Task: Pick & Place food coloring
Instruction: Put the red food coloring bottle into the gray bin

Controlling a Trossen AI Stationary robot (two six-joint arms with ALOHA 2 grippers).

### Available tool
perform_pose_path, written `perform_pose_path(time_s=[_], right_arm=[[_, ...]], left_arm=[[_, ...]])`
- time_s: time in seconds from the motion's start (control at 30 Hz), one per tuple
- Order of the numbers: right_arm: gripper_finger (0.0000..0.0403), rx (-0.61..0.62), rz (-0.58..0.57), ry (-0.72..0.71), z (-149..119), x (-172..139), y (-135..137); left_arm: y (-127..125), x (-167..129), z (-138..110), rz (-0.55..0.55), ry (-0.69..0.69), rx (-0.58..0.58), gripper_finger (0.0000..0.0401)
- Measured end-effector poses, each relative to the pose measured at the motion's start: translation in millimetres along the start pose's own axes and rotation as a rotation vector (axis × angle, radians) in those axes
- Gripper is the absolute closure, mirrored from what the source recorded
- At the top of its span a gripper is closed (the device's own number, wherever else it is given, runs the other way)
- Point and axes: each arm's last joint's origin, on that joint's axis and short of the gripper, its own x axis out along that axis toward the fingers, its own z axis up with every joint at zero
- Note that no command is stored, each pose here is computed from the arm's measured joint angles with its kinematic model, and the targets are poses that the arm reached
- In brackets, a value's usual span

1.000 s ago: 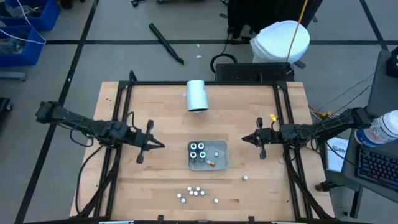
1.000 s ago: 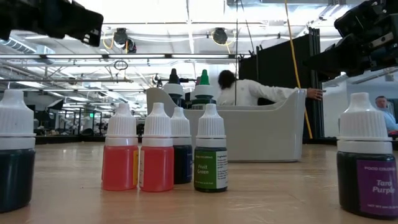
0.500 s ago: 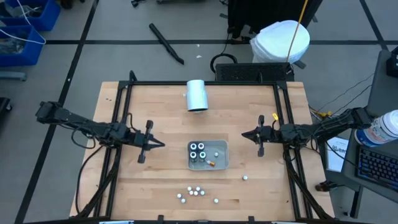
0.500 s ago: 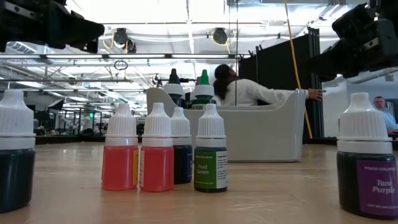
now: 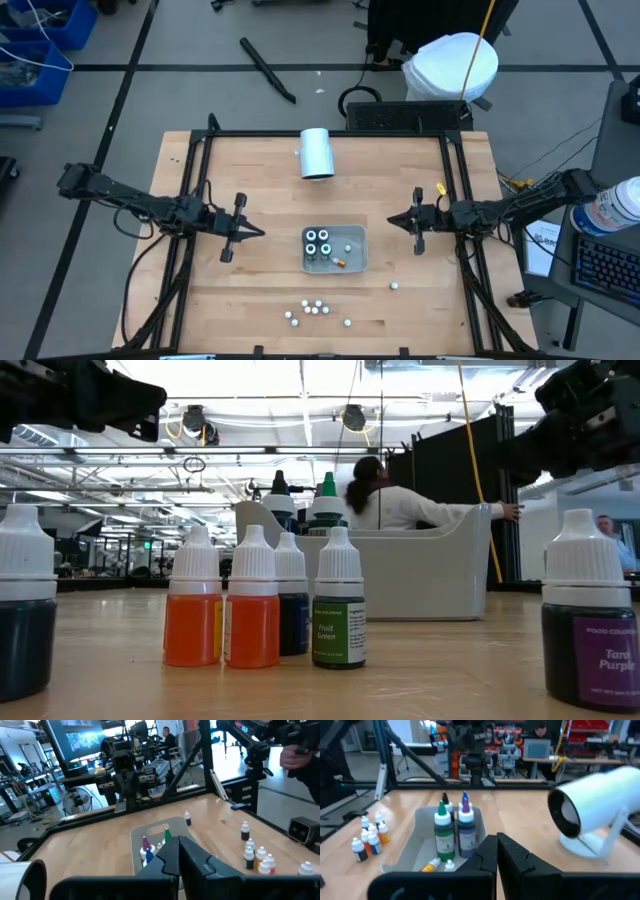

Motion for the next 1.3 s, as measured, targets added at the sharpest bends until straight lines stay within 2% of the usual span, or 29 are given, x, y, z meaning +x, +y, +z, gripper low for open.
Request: perform_pose_path(time_s=[0.17, 0.33, 0.47, 0.57, 0.7, 0.8, 0.93, 1.1, 1.3], right_arm=[[0.0403, -0.026, 0.045, -0.038, 5.6, 3.7, 8.0], [0.0403, -0.056, 0.132, -0.003, 37.2, 19.3, 30.8], [0.0403, -0.156, 0.076, 0.121, 59.0, 39.1, 56.7], [0.0403, -0.208, 0.011, 0.282, 74.5, 54.1, 72.4], [0.0403, -0.163, -0.047, 0.471, 99.1, 70.9, 91.8], [0.0403, -0.173, -0.073, 0.589, 112.7, 79.9, 106.2], [0.0403, -0.127, -0.095, 0.697, 128.1, 85.3, 120.6], [0.0399, -0.038, -0.061, 0.815, 131.3, 80.9, 144.2], [0.0399, -0.065, -0.014, 0.870, 112.7, 68.0, 177.9]], left_arm=[[-0.1, 0.0, -1.2, 0.001, 0.013, -0.010, 0.0393], [-0.5, 0.0, -3.1, -0.002, 0.032, -0.010, 0.0393], [-0.5, 0.0, -3.1, -0.002, 0.032, -0.015, 0.0372], [-0.5, 0.0, -3.1, -0.001, 0.032, -0.031, 0.0360], [-0.5, 0.0, -3.2, -0.001, 0.033, -0.050, 0.0356], [-0.7, 0.0, -4.3, -0.003, 0.046, -0.060, 0.0355], [-0.9, 0.0, -5.6, -0.005, 0.059, -0.066, 0.0355], [-1.2, -0.3, -9.1, 0.006, 0.098, -0.142, 0.0355], [1.0, -0.5, -9.9, 0.085, 0.110, -0.144, 0.0354]])
